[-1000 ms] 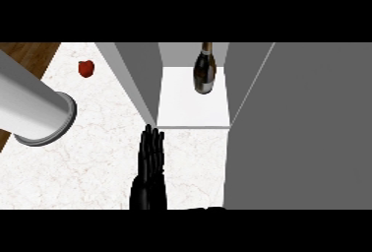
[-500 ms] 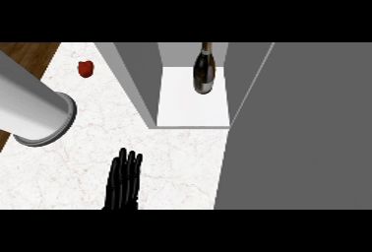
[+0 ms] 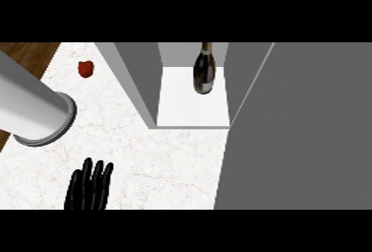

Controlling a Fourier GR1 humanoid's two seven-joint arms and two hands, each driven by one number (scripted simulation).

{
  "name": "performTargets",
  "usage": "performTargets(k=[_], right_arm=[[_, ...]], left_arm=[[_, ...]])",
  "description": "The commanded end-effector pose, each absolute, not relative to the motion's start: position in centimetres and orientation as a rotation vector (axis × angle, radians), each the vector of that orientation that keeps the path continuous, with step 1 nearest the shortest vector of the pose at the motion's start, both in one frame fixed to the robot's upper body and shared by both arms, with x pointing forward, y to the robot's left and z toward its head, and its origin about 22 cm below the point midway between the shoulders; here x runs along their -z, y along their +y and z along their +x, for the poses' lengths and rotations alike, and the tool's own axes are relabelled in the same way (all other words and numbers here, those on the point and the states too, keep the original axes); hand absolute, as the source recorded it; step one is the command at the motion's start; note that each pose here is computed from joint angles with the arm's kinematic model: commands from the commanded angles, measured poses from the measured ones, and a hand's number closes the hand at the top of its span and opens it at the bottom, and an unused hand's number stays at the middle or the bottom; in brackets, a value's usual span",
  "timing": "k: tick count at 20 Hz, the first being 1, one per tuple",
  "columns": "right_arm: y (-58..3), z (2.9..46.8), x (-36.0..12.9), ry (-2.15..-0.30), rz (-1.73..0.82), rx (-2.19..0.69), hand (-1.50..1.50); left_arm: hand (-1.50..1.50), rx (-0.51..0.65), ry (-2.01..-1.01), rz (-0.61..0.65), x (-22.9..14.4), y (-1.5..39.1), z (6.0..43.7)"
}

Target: Pick up the wine, place it into the cabinet and close the cabinet

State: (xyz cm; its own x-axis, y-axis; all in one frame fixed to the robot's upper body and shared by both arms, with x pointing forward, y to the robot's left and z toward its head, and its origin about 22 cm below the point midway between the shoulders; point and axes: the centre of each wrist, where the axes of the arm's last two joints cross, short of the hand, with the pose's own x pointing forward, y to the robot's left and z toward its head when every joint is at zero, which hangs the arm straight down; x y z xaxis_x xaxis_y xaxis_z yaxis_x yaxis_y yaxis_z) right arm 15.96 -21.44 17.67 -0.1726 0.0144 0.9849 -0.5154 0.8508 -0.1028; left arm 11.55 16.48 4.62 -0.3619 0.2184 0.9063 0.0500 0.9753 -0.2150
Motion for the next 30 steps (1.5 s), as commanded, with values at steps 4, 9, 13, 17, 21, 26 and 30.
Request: performTargets(k=[4,9,13,17,21,26,30], right_arm=[[-20.1,12.3,-19.1,-1.608,0.624,-0.502,1.5],[-18.7,11.9,-18.7,-1.612,0.694,-0.677,1.5],[-17.0,11.6,-18.8,-1.623,0.745,-0.72,1.5],[-15.4,9.5,-19.6,-1.602,0.796,-0.718,1.5],[-14.6,9.1,-20.0,-1.597,0.822,-0.691,1.5],[-11.0,8.7,-19.6,-1.61,0.839,-0.669,1.5],[-8.7,8.6,-19.1,-1.646,0.787,-0.691,1.5]], left_arm=[[-1.5,-0.193,-1.966,-0.169,-5.3,20.9,11.5],[-1.5,-0.251,-1.972,-0.133,-6.7,21.9,10.8],[-1.5,-0.235,-1.997,-0.143,-8.0,24.8,11.1],[-1.5,-0.217,-1.968,-0.114,-7.4,26.2,11.1],[-1.5,-0.222,-1.962,-0.087,-8.8,27.7,10.3],[-1.5,-0.195,-1.964,-0.111,-7.9,29.9,11.4],[-1.5,-0.209,-1.953,-0.105,-9.4,30.5,12.0]])
